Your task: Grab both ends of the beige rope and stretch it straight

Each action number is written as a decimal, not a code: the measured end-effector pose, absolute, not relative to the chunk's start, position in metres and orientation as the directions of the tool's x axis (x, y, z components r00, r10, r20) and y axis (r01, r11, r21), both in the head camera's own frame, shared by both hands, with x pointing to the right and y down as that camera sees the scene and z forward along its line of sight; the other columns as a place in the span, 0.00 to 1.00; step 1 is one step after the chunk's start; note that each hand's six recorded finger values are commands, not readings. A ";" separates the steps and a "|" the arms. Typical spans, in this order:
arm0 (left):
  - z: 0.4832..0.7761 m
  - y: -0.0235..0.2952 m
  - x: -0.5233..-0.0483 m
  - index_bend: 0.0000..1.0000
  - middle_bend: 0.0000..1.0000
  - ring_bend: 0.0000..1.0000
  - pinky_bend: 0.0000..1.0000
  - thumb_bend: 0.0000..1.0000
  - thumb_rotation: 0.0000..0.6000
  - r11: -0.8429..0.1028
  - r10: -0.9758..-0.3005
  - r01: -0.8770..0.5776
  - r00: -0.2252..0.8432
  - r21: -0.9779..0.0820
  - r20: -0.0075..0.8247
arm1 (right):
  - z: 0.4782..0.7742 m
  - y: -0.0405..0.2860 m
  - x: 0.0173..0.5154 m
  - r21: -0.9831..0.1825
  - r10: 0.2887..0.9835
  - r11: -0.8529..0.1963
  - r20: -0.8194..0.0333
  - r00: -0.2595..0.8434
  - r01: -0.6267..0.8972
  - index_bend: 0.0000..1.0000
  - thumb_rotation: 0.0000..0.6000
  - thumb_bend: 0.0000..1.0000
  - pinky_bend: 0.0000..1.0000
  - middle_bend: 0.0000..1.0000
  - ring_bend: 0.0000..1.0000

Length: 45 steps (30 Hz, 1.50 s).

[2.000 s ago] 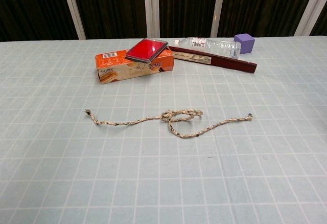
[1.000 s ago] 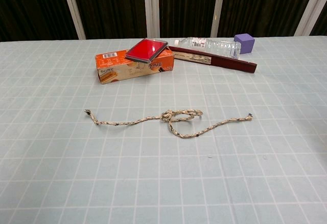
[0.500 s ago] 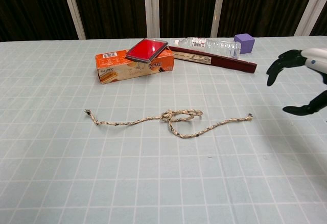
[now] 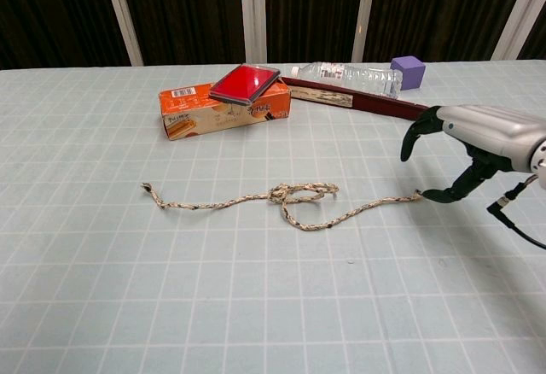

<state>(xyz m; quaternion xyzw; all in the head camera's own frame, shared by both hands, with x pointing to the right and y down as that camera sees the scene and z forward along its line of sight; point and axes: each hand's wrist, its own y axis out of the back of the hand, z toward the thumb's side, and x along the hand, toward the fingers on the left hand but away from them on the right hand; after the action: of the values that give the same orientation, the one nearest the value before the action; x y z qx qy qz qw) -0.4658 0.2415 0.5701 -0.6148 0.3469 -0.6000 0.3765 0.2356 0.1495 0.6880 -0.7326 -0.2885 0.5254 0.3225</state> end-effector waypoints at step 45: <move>0.572 0.236 -0.464 0.00 0.00 0.00 0.00 0.00 1.00 -0.466 -0.884 0.002 0.044 -0.885 0.465 | 0.730 0.156 0.207 -0.764 0.745 -0.644 -0.617 0.253 0.033 0.52 1.00 0.43 0.00 0.16 0.00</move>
<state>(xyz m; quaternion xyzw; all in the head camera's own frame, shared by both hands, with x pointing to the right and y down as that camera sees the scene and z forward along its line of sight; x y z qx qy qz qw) -0.4645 0.2363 0.5718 -0.6182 0.3568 -0.5922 0.3739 0.2073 0.1560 0.7296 -0.7220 -0.2693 0.5484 0.3247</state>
